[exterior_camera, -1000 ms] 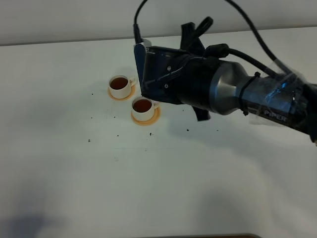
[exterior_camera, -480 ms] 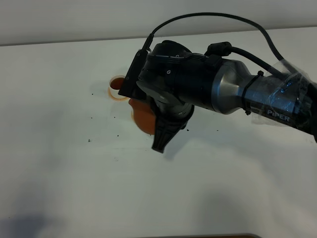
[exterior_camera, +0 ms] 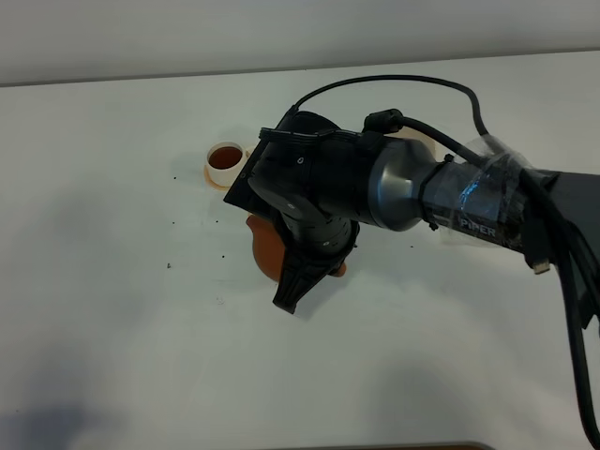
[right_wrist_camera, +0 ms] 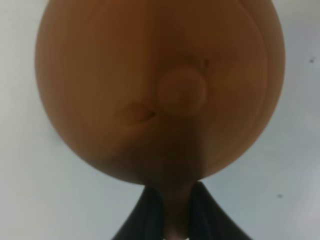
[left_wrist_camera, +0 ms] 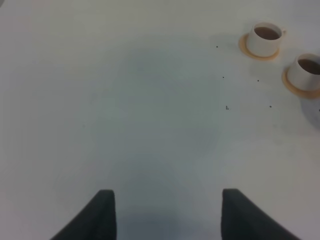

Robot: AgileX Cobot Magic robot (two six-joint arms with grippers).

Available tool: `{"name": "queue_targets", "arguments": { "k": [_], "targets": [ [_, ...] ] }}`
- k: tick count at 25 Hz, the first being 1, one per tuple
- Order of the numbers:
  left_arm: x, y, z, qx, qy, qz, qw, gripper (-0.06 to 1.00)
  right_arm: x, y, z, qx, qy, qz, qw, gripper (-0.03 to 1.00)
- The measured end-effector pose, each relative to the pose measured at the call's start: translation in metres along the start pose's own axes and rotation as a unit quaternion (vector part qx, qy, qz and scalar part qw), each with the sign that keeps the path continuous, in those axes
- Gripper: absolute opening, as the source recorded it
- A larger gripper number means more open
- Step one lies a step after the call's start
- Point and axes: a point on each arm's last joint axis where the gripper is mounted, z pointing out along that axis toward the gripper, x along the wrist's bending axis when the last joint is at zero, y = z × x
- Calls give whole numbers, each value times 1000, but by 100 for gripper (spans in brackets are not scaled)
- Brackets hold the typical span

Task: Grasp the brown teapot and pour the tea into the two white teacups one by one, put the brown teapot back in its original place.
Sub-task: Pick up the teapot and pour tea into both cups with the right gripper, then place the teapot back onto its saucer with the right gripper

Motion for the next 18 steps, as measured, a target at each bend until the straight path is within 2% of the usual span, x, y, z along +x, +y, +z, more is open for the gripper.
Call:
{"name": "queue_targets", "arguments": {
  "k": [5,10,12,14,18],
  "targets": [
    [0,0,0,0,0,0,1000,47,-25,-7,-19,-18,-24,21,999,9],
    [0,0,0,0,0,0,1000,47,-88,-30,-22,-38,-46,133,989,9],
    [0,0,0,0,0,0,1000,47,-114,-40,-17,-54,-52,195,978,9],
    [0,0,0,0,0,0,1000,47,-140,-53,-12,-73,-54,265,960,9],
    [0,0,0,0,0,0,1000,47,-170,-70,-7,-100,-35,350,931,9]
  ]
}}
